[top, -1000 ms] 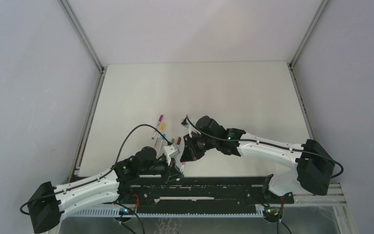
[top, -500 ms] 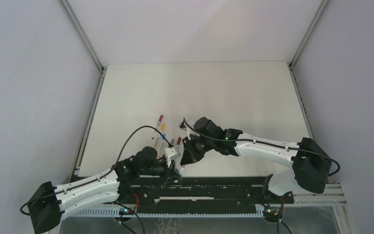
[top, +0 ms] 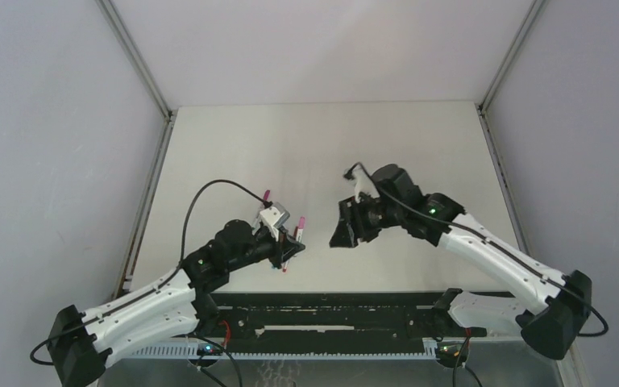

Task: Insert the pens into the pen caps

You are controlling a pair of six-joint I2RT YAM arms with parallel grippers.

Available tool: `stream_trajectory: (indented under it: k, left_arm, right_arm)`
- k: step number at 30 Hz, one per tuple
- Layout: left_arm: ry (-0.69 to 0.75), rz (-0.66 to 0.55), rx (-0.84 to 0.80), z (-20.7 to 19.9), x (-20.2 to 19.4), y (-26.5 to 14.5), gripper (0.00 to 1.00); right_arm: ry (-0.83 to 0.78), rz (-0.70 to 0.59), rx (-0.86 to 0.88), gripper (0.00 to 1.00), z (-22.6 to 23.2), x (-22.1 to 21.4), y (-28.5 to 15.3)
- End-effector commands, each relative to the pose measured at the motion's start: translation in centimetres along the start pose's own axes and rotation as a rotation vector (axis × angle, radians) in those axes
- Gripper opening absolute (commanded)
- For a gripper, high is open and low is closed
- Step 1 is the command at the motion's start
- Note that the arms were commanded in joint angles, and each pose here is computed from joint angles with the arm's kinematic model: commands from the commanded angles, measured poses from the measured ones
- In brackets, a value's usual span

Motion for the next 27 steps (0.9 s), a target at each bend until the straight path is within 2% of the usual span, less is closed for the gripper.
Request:
stream_trajectory:
  k: [1, 8, 14, 23, 27]
  left_arm:
    - [-0.062, 0.110, 0.101, 0.6, -0.6, 0.5, 0.01]
    - [-0.102, 0.219, 0.111, 0.7, -0.8, 2.0, 0.06]
    - [-0.132, 0.285, 0.102, 0.8, -1.1, 3.3, 0.18]
    - [-0.158, 0.350, 0.116, 1.1, -2.0, 4.8, 0.28]
    - [-0.160, 0.332, 0.116, 1.2, -2.0, 5.1, 0.32]
  right_arm:
    - [-0.026, -0.147, -0.082, 0.53, -1.1, 1.5, -3.7]
    - [0.023, -0.243, -0.175, 0.54, -3.4, 1.7, -3.6]
    - [0.051, -0.269, -0.218, 0.54, -5.0, 1.2, -2.5]
    - [0.063, -0.303, -0.220, 0.53, -5.5, 1.1, -2.1]
    - [0.062, -0.314, -0.232, 0.53, -5.8, 1.1, -2.0]
Point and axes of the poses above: each gripper's point midway between its finger pads, its own y axis out along the fingers, its own z axis along the line the jaws close on, x = y × z, the point moved 10 cm from there along -y, back along the fingers, and after that the axes turned 5 degrees about y, right-handed, at the moved point
